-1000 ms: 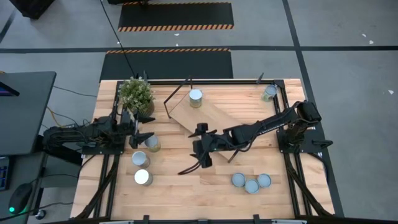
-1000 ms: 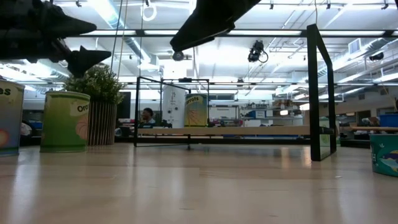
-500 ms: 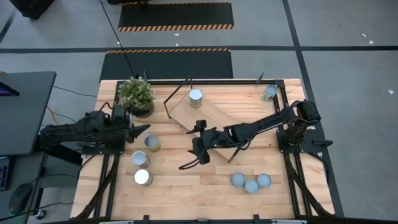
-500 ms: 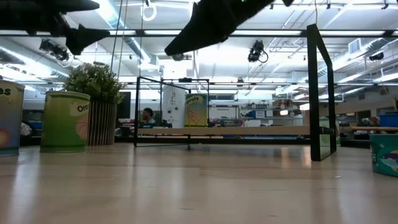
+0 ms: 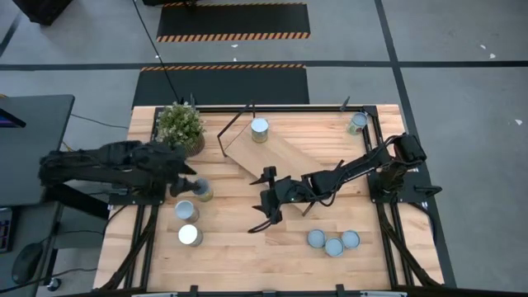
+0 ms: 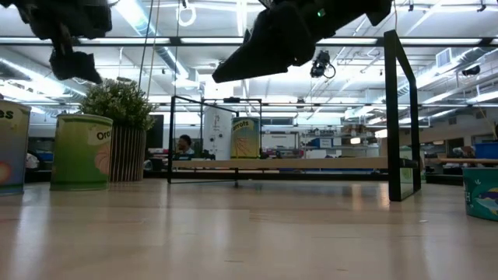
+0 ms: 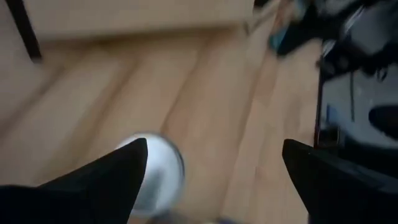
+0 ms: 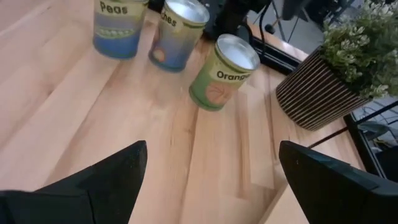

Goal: Pick and place cans onto a shelf
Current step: Put the canned oranges on the shelf

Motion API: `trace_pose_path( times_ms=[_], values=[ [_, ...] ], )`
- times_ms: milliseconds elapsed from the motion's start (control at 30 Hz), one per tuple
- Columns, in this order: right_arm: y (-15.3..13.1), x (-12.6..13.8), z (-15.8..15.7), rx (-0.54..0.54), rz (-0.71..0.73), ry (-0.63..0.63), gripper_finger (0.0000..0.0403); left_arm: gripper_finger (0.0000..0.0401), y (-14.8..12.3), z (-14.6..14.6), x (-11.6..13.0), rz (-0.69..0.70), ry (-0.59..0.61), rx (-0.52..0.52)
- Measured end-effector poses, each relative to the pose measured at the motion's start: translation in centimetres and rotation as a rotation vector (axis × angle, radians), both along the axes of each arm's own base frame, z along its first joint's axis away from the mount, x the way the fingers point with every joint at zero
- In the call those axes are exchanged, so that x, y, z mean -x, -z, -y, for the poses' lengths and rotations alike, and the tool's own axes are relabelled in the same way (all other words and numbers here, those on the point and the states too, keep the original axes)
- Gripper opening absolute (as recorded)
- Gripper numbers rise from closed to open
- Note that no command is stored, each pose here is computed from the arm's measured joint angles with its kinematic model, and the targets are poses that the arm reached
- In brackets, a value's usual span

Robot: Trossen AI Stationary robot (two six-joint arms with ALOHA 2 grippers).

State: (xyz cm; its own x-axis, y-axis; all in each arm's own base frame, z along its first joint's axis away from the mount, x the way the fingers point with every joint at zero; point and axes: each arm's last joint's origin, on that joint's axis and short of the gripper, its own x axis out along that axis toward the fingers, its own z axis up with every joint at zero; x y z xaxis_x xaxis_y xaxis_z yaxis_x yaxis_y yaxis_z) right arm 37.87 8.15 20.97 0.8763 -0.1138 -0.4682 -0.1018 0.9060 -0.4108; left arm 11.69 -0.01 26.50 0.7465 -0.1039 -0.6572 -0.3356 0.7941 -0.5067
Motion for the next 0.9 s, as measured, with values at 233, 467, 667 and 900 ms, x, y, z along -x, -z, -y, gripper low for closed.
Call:
trace_pose_path(
  times_ms=[233,467,667,900],
  values=[
    [0.5,0.3,0.1,0.008,-0.055,0.004,0.0373,0.0378,-2.9,1.2,-2.9,-0.082,0.06,-0.07],
    [0.5,0.3,0.0,0.003,-0.063,0.007,0.0373,0.0378,-3.2,2.3,-3.0,-0.499,0.034,-0.292],
    [0.5,0.3,0.0,0.005,-0.054,0.005,0.0373,0.0378,-1.1,3.6,-4.1,-0.668,0.033,-0.3],
    [0.5,0.4,-0.3,0.005,-0.055,-0.004,0.0373,0.0378,0.7,4.4,-5.8,-0.75,0.069,-0.219]
  ],
)
